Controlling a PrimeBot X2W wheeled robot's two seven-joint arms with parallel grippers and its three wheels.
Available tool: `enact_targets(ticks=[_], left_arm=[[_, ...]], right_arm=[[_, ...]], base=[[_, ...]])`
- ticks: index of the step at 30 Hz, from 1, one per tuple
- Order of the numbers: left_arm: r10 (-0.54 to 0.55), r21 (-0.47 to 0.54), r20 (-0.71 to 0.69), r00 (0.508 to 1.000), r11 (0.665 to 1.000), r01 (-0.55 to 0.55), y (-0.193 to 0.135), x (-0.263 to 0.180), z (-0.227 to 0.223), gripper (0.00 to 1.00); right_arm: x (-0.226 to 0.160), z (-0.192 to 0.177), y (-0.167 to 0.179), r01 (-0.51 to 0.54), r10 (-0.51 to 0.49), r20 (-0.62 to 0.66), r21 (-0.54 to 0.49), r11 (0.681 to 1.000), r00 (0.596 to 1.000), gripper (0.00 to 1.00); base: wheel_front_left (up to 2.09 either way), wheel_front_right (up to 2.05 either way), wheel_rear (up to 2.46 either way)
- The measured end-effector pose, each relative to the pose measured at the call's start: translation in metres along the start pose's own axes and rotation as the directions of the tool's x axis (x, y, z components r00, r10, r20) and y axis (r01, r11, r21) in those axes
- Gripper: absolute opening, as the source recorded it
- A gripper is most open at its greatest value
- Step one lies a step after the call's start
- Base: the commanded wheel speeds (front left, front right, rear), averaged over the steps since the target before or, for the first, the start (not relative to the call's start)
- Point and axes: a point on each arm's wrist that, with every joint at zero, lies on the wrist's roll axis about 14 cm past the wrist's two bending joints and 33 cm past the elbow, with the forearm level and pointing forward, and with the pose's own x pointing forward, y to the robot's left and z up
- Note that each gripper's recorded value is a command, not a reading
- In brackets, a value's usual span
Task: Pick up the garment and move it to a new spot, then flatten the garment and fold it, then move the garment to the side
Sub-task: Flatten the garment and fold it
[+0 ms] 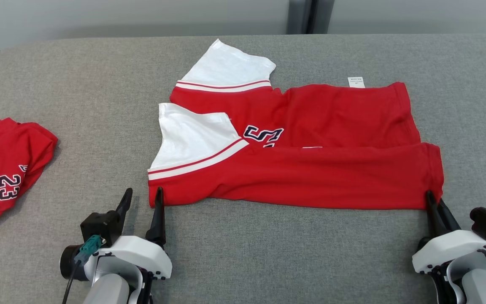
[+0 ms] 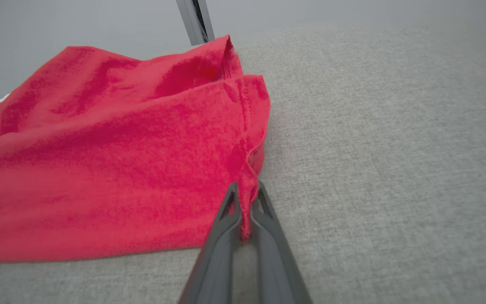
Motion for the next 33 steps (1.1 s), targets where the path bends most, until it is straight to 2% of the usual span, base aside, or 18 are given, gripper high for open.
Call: enact_targets(ticks=[14,15,16,17,19,22,27,33], left_arm=[[-0.091,-0.073,-0.086,0.992,0.994,0.085,-0.020,-0.001,-0.027,1.00],[-0.094,-0.075,-0.094,0.991,0.993,0.087,-0.021,-0.002,-0.029,0.87],[-0.096,-0.075,-0.099,0.990,0.993,0.089,-0.022,-0.002,-0.031,0.41],[-0.101,-0.075,-0.103,0.990,0.993,0.094,-0.023,-0.002,-0.032,0.23],[-0.109,-0.082,-0.101,0.989,0.992,0.101,-0.025,-0.002,-0.031,0.00],[-0.083,-0.112,-0.080,0.993,0.991,0.074,-0.017,-0.003,-0.024,0.00],[-0.059,-0.084,-0.056,0.997,0.995,0.054,-0.006,-0.017,-0.017,0.00],[-0.033,-0.071,-0.056,0.998,0.997,0.029,0.003,-0.045,-0.022,0.00]], right_arm=[[0.001,0.019,-0.008,0.026,-0.027,0.061,0.015,1.000,0.998,0.00],[0.001,0.019,-0.008,0.026,-0.027,0.062,0.015,1.000,0.998,0.00],[0.001,0.020,-0.008,0.026,-0.027,0.063,0.015,1.000,0.998,0.00],[0.001,0.020,-0.008,0.027,-0.028,0.064,0.015,1.000,0.998,0.00],[0.001,0.022,-0.008,0.027,-0.028,0.069,0.015,1.000,0.997,0.00],[-0.002,0.031,-0.009,0.031,-0.033,0.096,0.021,0.999,0.995,0.00],[-0.015,0.035,-0.005,0.027,-0.031,0.111,0.033,0.999,0.993,0.00],[-0.040,0.023,-0.001,0.017,-0.021,0.092,0.038,0.999,0.996,0.00]], base=[[0.00,0.00,0.00],[0.00,0.00,0.00],[0.00,0.00,0.00],[0.00,0.00,0.00],[0.00,0.00,0.00],[0.00,0.00,0.00],[0.00,0.00,0.00],[0.00,0.00,0.00]])
